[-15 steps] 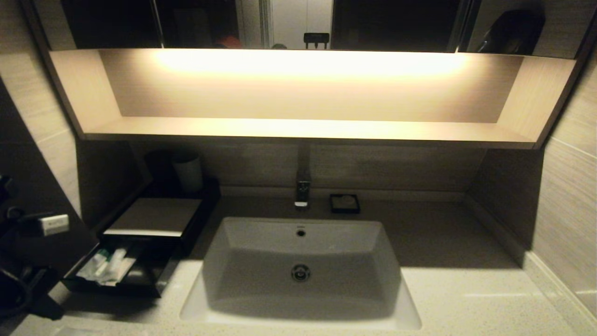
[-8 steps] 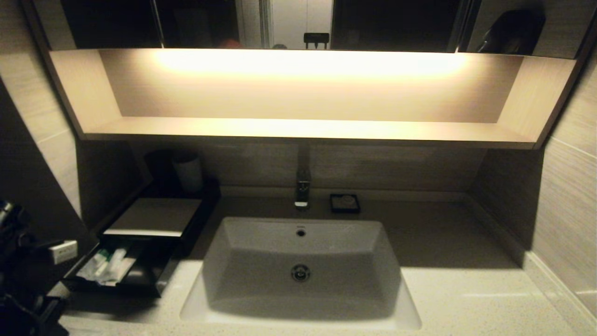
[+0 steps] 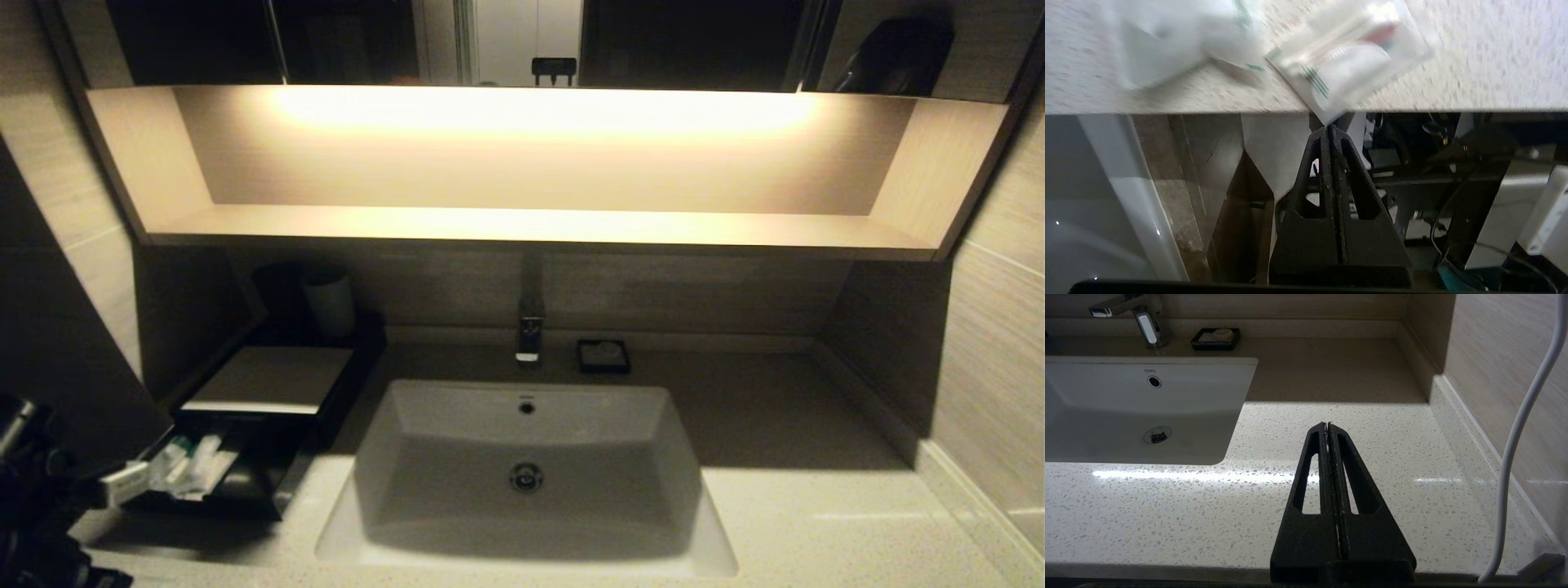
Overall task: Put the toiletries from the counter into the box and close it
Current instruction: Pick up the bathroom toiletry
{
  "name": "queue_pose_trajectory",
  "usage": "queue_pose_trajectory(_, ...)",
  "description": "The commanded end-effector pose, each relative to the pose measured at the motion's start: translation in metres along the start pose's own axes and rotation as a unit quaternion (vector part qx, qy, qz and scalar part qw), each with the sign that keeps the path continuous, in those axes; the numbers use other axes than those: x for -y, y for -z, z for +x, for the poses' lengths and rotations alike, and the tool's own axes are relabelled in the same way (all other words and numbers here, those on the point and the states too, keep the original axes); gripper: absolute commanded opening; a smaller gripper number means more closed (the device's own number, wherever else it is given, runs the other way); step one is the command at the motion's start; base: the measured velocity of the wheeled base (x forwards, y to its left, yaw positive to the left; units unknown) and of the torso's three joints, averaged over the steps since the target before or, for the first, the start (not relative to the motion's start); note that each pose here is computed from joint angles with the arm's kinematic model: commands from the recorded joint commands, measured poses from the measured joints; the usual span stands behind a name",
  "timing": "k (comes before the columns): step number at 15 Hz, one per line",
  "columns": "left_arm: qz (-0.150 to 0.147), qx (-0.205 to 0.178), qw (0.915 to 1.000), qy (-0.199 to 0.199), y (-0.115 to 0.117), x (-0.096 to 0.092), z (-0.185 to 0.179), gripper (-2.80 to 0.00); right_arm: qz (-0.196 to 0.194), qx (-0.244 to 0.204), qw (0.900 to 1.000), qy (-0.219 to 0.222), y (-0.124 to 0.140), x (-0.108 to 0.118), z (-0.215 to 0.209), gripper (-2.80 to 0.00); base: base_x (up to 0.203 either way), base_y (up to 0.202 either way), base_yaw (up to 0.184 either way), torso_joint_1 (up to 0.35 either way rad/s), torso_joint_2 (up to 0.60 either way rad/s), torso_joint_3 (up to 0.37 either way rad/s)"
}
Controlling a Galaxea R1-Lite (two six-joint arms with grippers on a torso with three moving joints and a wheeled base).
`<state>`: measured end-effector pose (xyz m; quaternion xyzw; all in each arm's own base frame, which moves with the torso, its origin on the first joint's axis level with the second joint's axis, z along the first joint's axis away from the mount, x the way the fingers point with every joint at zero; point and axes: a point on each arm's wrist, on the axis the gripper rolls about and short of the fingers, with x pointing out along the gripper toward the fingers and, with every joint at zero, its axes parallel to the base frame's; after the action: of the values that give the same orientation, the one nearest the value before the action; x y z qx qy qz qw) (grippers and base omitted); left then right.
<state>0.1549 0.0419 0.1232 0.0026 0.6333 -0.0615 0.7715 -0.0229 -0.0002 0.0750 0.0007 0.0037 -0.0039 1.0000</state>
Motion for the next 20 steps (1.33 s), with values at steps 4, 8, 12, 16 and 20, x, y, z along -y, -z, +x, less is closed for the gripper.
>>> queue_pose_trajectory(4,0.014,0.002,0.9999,0.002,0.006,0.004,0.014,-2.8,0.0,0.0,1.0,0.0,0.0,0.0,0.0,-2.8,0.0,0.0,0.0,0.0,0.0,0.0)
queue_pose_trajectory(8,0.032,-0.007,0.9995,0.006,0.015,0.012,0.02,-2.8,0.0,0.0,1.0,0.0,0.0,0.0,0.0,-2.8,0.0,0.0,0.0,0.0,0.0,0.0)
queue_pose_trajectory(12,0.063,-0.006,0.9979,0.011,0.02,0.022,0.031,-2.8,0.0,0.0,1.0,0.0,0.0,0.0,0.0,-2.8,0.0,0.0,0.0,0.0,0.0,0.0)
queue_pose_trajectory(16,0.066,0.004,0.9977,0.011,0.018,0.023,0.033,-2.8,0.0,0.0,1.0,0.0,0.0,0.0,0.0,-2.8,0.0,0.0,0.0,0.0,0.0,0.0)
queue_pose_trajectory(20,0.065,0.01,0.9978,0.011,0.016,0.022,0.035,-2.8,0.0,0.0,1.0,0.0,0.0,0.0,0.0,-2.8,0.0,0.0,0.0,0.0,0.0,0.0)
